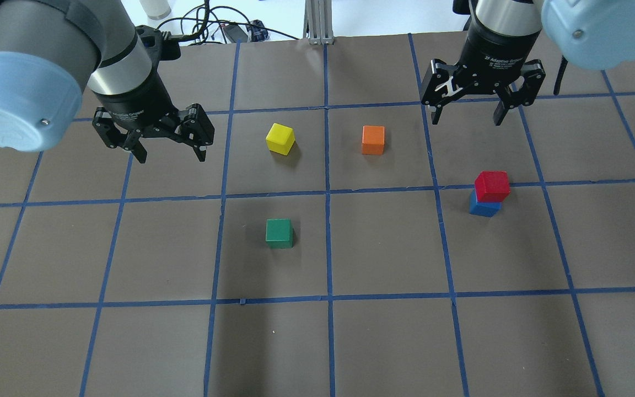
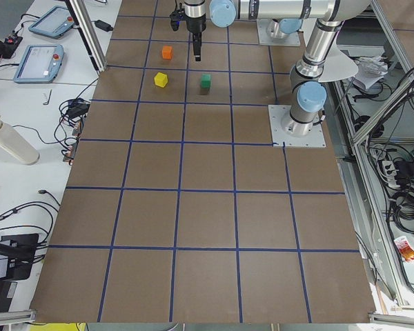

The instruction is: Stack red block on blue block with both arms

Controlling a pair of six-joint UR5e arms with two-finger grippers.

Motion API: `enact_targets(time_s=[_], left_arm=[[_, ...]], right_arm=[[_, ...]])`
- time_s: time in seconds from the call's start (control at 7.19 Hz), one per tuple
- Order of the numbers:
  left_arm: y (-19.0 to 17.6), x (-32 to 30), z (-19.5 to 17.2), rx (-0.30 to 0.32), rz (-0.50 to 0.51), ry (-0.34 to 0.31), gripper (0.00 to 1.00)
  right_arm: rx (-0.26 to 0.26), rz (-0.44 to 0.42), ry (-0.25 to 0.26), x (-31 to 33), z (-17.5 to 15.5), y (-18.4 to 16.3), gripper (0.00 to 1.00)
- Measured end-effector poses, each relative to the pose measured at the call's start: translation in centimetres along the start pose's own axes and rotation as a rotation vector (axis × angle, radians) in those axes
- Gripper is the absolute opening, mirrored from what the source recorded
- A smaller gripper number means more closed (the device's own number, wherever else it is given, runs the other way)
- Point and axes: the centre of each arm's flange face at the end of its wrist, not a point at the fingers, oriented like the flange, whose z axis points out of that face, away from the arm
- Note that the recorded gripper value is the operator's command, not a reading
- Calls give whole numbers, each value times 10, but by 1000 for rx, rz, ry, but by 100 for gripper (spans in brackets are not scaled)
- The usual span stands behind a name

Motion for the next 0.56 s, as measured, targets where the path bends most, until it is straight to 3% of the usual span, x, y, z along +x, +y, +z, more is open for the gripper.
enact_targets(time_s=[0.56], left_arm=[[0, 3, 3, -7, 6, 3, 100]], right_arm=[[3, -2, 1, 0, -2, 1, 100]])
